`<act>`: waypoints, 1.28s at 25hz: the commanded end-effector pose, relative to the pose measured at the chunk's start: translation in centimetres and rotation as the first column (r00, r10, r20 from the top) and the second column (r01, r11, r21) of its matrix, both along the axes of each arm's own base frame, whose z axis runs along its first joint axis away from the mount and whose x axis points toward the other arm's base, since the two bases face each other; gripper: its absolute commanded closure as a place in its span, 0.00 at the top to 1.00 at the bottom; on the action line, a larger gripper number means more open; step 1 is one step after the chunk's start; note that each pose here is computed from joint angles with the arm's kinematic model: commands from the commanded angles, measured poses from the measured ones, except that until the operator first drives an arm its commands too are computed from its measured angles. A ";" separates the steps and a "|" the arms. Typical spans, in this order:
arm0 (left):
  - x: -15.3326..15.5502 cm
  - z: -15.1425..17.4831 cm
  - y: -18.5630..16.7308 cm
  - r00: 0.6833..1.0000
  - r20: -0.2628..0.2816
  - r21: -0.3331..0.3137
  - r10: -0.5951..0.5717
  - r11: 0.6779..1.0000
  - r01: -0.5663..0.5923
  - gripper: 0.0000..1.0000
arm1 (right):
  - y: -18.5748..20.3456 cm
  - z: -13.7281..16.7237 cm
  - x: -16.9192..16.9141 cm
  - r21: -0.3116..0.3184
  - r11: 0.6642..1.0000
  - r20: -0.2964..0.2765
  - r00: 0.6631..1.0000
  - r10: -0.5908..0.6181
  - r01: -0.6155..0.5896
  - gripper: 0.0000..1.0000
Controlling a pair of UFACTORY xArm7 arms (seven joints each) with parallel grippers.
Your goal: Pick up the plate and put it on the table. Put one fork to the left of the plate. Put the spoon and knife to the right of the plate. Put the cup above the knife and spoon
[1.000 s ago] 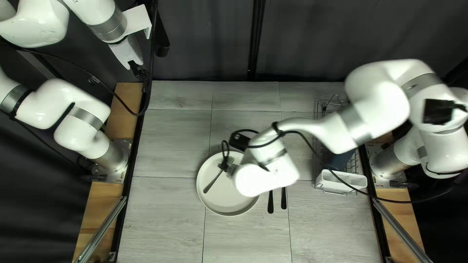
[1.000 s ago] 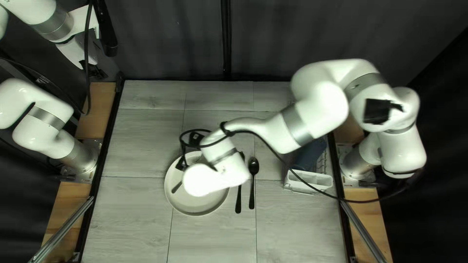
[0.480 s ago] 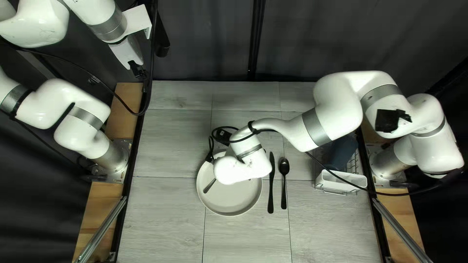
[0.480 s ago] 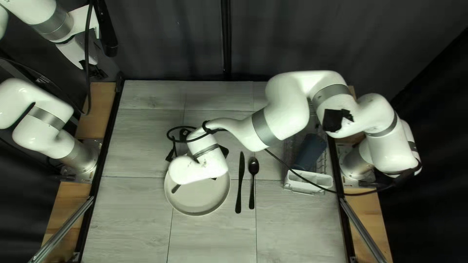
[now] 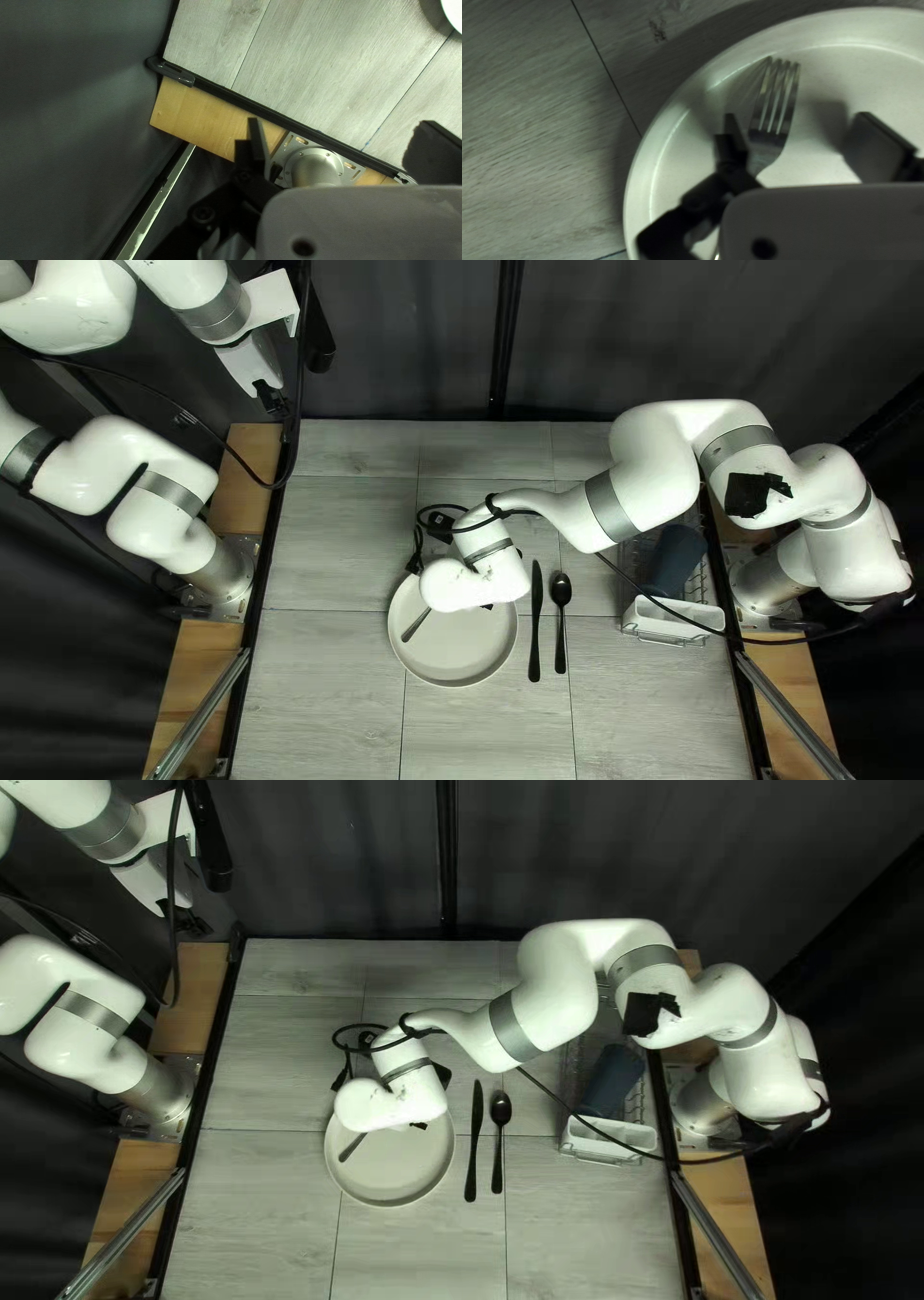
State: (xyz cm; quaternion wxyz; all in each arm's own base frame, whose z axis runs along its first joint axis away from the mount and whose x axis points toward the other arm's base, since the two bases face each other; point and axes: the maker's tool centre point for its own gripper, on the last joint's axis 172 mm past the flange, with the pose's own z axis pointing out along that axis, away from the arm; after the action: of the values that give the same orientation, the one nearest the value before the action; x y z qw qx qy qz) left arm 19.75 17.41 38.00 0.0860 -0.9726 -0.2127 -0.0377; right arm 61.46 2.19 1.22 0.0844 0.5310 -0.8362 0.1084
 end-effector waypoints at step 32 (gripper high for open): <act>0.0 0.0 0.0 1.000 0.000 0.000 0.000 1.000 0.000 1.00 | 10.1 2.7 2.3 0.010 0.998 -0.012 0.998 0.065 -0.065 0.00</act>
State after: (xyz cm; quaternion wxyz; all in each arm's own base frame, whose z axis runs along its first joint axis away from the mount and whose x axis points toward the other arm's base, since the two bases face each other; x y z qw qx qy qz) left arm 19.75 17.41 38.00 0.0860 -0.9726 -0.2127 -0.0377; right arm 63.59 12.38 4.43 0.0794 0.5581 -0.8194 0.1040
